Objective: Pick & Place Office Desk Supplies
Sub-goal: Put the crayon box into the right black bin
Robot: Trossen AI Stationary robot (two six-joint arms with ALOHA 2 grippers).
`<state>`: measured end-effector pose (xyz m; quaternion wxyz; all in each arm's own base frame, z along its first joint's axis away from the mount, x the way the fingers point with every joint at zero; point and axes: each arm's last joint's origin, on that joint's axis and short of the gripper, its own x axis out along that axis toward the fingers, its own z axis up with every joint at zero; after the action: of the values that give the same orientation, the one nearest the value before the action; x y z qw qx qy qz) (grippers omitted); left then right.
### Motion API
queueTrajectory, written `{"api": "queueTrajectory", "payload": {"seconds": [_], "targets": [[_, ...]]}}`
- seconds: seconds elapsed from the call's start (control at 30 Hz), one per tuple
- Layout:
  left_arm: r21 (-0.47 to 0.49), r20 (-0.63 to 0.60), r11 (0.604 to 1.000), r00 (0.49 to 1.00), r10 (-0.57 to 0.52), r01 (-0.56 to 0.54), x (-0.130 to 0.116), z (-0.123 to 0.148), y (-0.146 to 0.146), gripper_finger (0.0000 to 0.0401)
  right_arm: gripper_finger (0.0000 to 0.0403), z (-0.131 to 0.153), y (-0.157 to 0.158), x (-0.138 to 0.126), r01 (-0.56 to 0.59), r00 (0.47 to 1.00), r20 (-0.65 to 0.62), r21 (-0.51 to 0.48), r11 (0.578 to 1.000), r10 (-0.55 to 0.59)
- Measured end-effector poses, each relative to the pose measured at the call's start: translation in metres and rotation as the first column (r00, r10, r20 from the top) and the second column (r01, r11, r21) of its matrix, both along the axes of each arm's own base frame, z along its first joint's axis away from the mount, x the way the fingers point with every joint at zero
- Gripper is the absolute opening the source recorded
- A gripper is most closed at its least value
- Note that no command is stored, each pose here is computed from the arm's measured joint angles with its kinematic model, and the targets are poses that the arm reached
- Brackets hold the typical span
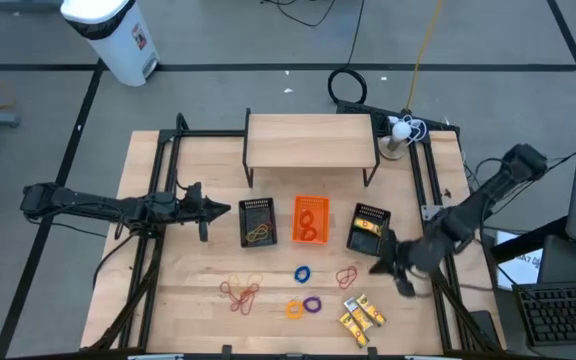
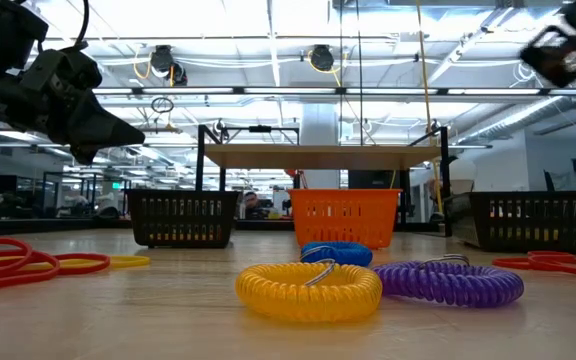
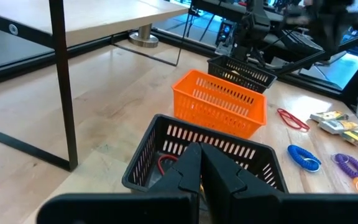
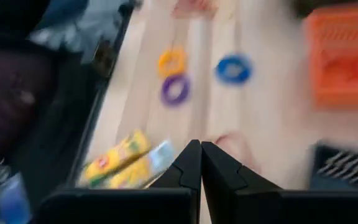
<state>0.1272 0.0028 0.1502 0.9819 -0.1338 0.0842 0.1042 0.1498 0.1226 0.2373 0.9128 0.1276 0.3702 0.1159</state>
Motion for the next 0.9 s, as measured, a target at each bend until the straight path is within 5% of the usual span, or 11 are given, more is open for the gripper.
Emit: {"api": "queueTrajectory", "payload": {"seconds": [0.23, 0.37, 0.73, 0.9], "targets": [[-0.002, -0.003, 1.0, 1.0, -0.002, 0.002, 0.0, 0.0, 0.0, 0.001, 0.0, -0.035, 0.043, -0.01, 0.039, 0.967, -0.251, 0.011, 0.999, -0.035], [-0.005, -0.002, 1.0, 1.0, -0.004, 0.004, 0.0, 0.0, 0.0, 0.001, 0.0025, -0.051, 0.07, -0.009, 0.028, 0.949, -0.314, 0.108, 0.994, 0.007], [-0.016, 0.001, 1.0, 1.0, -0.002, 0.002, 0.0, 0.0, 0.0, 0.001, 0.0238, -0.083, 0.084, -0.001, 0.242, 0.859, -0.496, 0.166, 0.956, -0.132], [-0.016, -0.001, 1.0, 1.0, -0.002, 0.002, 0.0, 0.0, 0.0, 0.001, 0.0292, -0.091, 0.085, 0.004, 0.295, 0.836, -0.52, 0.156, 0.943, -0.176]]}}
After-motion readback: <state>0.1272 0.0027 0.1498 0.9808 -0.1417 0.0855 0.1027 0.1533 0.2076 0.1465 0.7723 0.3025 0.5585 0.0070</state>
